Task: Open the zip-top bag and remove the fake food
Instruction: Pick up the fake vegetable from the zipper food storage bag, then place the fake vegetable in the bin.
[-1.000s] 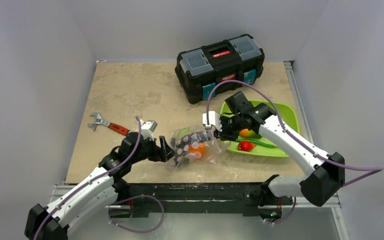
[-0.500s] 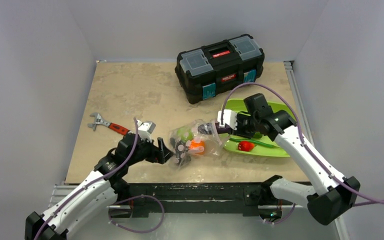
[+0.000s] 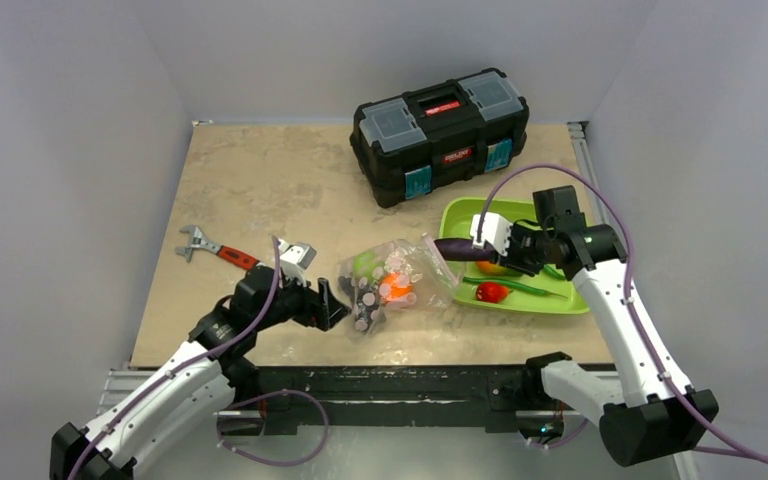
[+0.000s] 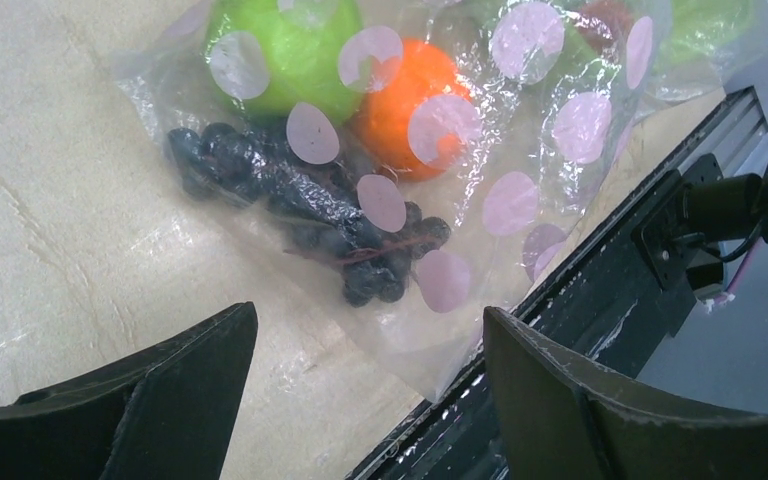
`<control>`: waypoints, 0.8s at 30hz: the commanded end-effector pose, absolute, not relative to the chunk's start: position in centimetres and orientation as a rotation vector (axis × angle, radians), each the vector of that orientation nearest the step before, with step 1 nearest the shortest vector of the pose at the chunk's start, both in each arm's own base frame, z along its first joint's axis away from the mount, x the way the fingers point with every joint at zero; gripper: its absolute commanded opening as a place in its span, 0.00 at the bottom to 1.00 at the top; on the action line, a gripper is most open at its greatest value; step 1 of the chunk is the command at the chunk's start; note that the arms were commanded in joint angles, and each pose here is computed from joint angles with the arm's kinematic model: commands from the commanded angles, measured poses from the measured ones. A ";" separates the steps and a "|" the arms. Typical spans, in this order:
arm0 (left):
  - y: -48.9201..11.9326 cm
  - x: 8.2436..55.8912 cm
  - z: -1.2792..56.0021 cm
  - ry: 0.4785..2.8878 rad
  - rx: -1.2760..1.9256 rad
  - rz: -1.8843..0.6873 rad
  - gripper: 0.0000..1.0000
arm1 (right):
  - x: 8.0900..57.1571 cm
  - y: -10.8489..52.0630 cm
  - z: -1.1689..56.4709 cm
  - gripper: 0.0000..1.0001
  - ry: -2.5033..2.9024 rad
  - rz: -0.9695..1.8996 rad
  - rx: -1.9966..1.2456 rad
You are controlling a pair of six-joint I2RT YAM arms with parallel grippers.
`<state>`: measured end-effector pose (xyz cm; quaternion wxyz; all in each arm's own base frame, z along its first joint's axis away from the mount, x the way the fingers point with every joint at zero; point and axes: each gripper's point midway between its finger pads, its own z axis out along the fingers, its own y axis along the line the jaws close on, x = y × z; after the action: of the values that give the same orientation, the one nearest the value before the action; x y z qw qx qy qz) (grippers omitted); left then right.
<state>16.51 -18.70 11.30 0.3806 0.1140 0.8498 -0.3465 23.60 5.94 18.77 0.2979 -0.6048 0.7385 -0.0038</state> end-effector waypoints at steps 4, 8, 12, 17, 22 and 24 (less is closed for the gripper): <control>-20.4 16.8 14.4 2.041 0.416 -0.966 0.83 | 23.6 5.3 20.5 0.00 1.934 -0.007 -1.592; -20.4 16.9 14.5 2.032 0.427 -0.962 0.83 | 23.5 4.2 20.7 0.00 1.953 -0.030 -1.568; -20.4 17.2 14.4 2.040 0.427 -0.947 0.83 | 23.5 3.1 20.9 0.00 1.974 -0.048 -1.541; -20.2 17.3 14.3 2.039 0.423 -0.934 0.83 | 24.0 0.9 21.1 0.00 2.018 -0.103 -1.484; -19.9 17.3 14.9 2.011 0.414 -0.923 0.83 | 25.6 -2.3 18.5 0.00 2.129 -0.165 -1.389; -19.8 17.4 14.9 2.008 0.409 -0.917 0.83 | 26.4 -3.4 17.0 0.00 2.175 -0.161 -1.341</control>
<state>16.30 -19.56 11.91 0.3884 0.1584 0.8324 -0.3622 24.52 -1.62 19.00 0.2889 -0.5217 0.8011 -0.0508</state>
